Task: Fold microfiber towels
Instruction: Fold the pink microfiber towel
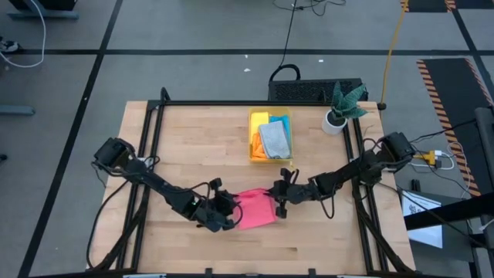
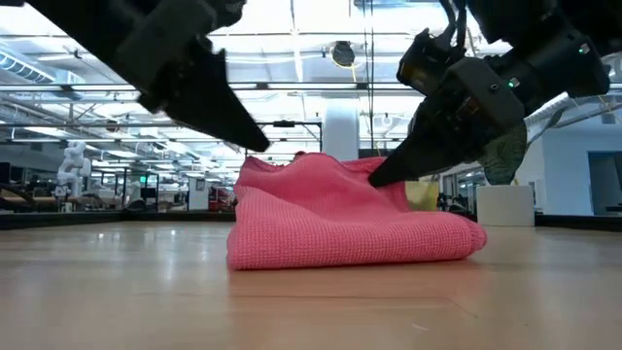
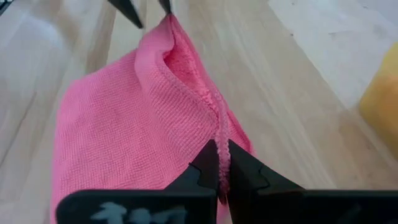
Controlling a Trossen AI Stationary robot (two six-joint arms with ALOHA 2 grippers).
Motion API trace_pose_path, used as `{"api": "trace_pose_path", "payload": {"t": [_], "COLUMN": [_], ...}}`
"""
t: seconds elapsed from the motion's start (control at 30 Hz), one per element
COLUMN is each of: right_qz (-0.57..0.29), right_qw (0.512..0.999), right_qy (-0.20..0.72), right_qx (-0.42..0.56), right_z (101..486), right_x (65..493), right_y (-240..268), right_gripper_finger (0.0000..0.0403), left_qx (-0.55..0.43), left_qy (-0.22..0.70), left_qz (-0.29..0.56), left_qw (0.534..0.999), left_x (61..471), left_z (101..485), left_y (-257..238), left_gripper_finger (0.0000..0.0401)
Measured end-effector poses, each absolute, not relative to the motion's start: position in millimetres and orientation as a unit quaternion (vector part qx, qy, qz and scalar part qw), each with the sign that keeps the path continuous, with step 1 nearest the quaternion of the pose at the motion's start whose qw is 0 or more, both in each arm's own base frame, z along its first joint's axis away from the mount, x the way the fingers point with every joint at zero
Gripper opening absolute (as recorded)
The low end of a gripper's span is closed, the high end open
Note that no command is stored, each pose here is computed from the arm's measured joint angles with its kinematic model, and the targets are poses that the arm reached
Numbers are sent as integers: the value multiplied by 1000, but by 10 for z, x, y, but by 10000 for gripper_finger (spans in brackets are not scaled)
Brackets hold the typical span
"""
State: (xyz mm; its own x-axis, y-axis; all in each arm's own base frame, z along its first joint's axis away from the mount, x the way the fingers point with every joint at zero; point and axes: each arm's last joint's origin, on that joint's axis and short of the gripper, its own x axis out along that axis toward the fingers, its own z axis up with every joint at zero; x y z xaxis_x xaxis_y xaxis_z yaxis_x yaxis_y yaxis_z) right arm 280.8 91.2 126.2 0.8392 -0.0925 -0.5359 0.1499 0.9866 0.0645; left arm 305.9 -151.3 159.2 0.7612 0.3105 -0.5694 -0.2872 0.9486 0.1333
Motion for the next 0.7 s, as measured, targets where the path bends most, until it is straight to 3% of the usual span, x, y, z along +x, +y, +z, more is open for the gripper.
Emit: {"api": "trace_pose_path", "payload": {"t": [0.33, 0.7], "right_qz": [-73, -40], "right_qw": [954, 972], "right_qy": [285, 225], "right_qx": [54, 55], "right_z": [1128, 1216], "right_x": [2898, 3002], "right_y": [748, 703], "right_gripper_finger": [4, 4], "left_qx": [-5, -4], "left_qy": [291, 284], "left_qz": [175, 145], "left_qw": [941, 948], "left_x": [3017, 3056], "left_z": [1632, 1617], "left_y": [-1558, -1614], "left_gripper_finger": [113, 113]}}
